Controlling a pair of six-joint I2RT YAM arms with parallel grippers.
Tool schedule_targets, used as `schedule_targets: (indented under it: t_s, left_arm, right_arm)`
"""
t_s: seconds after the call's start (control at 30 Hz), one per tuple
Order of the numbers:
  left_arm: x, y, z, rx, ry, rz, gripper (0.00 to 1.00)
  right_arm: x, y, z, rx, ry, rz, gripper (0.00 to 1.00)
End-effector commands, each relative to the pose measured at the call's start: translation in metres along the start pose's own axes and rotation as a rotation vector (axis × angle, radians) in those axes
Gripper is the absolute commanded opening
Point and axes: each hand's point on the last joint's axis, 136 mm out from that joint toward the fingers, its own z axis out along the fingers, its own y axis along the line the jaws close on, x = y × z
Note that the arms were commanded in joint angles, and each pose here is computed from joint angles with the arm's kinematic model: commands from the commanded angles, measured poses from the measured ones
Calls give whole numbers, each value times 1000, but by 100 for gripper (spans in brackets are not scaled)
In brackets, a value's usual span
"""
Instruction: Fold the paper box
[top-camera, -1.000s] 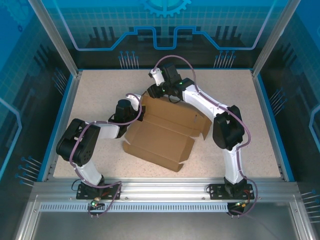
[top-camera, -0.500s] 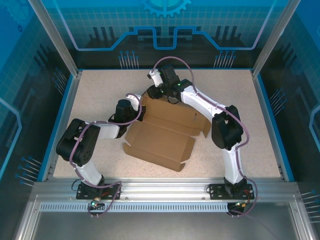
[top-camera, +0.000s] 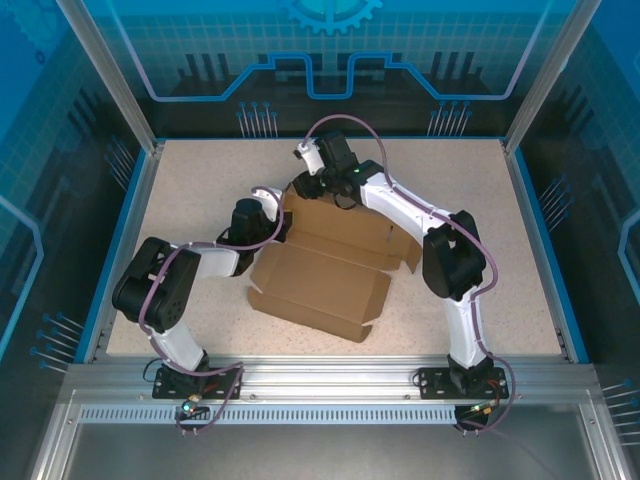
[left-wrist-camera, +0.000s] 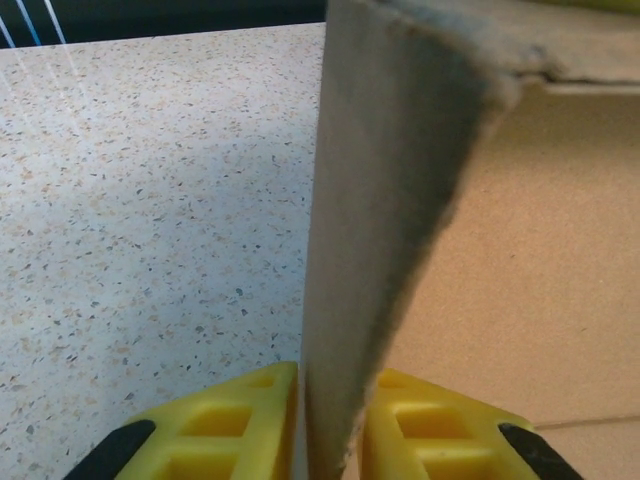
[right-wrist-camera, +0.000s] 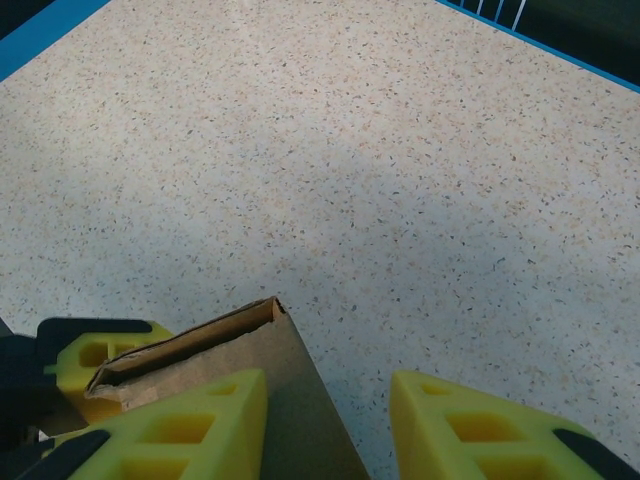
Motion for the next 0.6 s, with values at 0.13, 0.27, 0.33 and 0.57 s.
schedule_targets:
  t_s: [0.13,0.27,0.33,0.57]
  left_arm:
    - [-12,-6,-2,17,-41,-17,29]
    - [-11,-5,-5,17,-46,-41,34]
    - [-9,-6,-7,17,-48,-53,37]
    - [1,-5,-14,15,-32,-110,44]
  right_arm:
    - [23,23,-1,-17,78,-20,38]
    - [22,27,-6,-14,68,-20,37]
    - [21,28,-8,-12,65,-23,37]
    - [26,35,-12,1,65,-35,37]
